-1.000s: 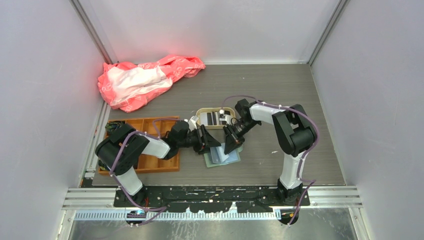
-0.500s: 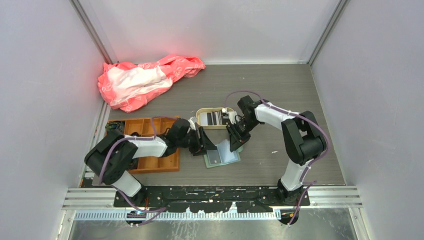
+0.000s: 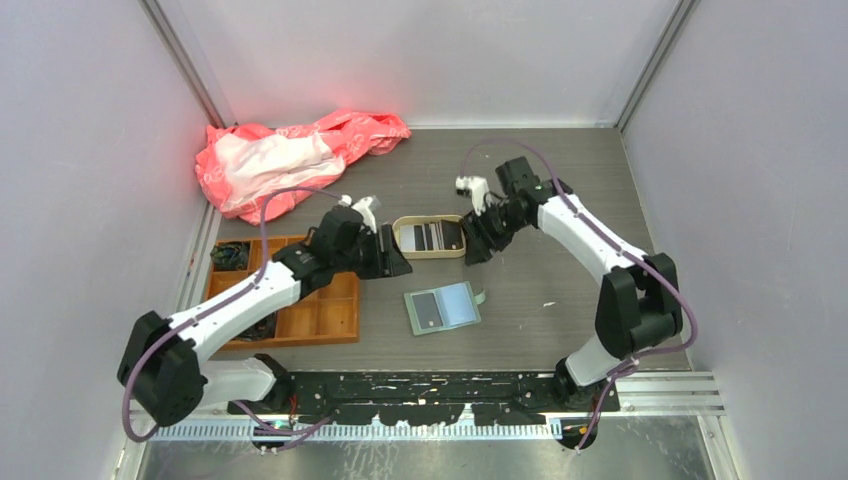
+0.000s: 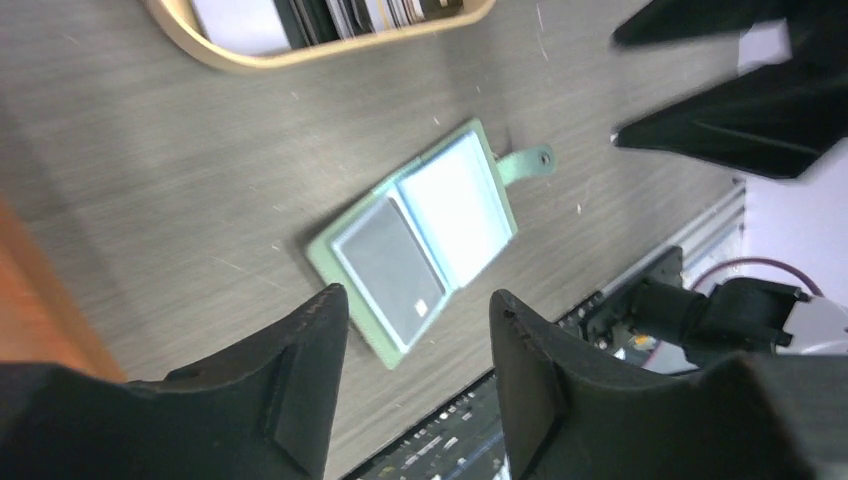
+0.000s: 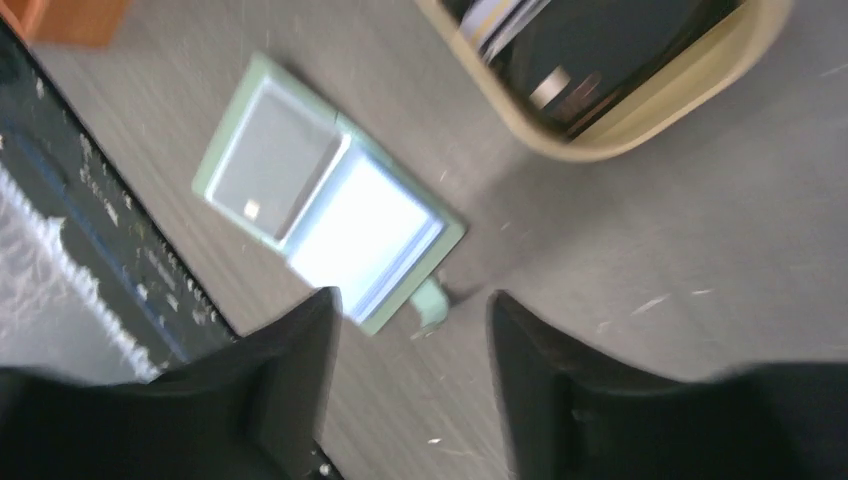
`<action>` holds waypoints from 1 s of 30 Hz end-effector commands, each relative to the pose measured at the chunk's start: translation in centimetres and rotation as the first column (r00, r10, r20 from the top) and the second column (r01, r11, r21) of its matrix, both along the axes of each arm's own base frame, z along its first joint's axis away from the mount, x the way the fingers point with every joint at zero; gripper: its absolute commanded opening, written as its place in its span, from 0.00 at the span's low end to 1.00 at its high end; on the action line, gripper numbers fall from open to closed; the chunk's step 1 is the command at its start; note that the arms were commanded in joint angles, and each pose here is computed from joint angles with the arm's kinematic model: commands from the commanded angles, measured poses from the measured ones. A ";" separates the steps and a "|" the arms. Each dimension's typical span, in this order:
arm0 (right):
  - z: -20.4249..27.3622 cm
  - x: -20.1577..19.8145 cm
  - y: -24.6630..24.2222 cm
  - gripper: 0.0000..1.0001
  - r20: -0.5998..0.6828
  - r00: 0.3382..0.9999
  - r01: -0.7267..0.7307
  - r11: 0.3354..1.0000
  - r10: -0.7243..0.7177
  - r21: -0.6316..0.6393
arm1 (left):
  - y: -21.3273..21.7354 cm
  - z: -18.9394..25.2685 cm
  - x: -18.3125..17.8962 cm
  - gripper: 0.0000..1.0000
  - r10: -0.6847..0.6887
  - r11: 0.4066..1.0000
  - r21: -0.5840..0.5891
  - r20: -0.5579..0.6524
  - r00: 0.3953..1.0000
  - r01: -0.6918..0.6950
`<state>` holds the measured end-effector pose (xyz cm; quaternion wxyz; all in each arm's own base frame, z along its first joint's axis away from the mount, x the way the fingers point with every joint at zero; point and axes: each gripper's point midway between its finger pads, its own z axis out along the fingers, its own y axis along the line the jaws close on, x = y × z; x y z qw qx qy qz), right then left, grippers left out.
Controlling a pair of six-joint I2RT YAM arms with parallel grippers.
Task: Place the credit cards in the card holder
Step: Pick up the credit card from the storage box.
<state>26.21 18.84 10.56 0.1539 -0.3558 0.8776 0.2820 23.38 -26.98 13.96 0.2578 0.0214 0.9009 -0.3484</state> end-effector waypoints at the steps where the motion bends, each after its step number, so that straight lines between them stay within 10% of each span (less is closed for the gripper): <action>1: 10.0 6.9 0.8 0.82 0.444 0.896 -0.026 0.999 0.004 0.044 | 3.6 4.1 2.4 0.62 0.057 0.995 0.064 0.198 0.979 -0.071; 4: 11.1 9.6 1.9 0.99 0.373 0.922 0.075 0.992 -0.109 0.104 | 5.5 6.2 3.5 0.98 0.172 0.984 0.008 0.264 0.949 -0.180; 6: 10.8 9.3 3.4 0.99 0.198 0.978 0.036 0.989 -0.064 0.144 | 6.0 6.9 3.8 1.00 0.221 0.975 -0.060 0.281 0.934 -0.212; 9: 10.3 9.2 5.5 1.00 0.037 0.998 0.049 0.975 -0.058 0.218 | 5.5 7.9 3.6 0.97 0.214 0.970 -0.173 0.281 0.936 -0.170; 30: -2.8 13.6 5.5 0.72 0.036 0.918 0.396 0.908 -0.394 -0.135 | 0.8 3.8 5.9 0.64 0.155 0.943 -0.307 0.055 0.986 -0.131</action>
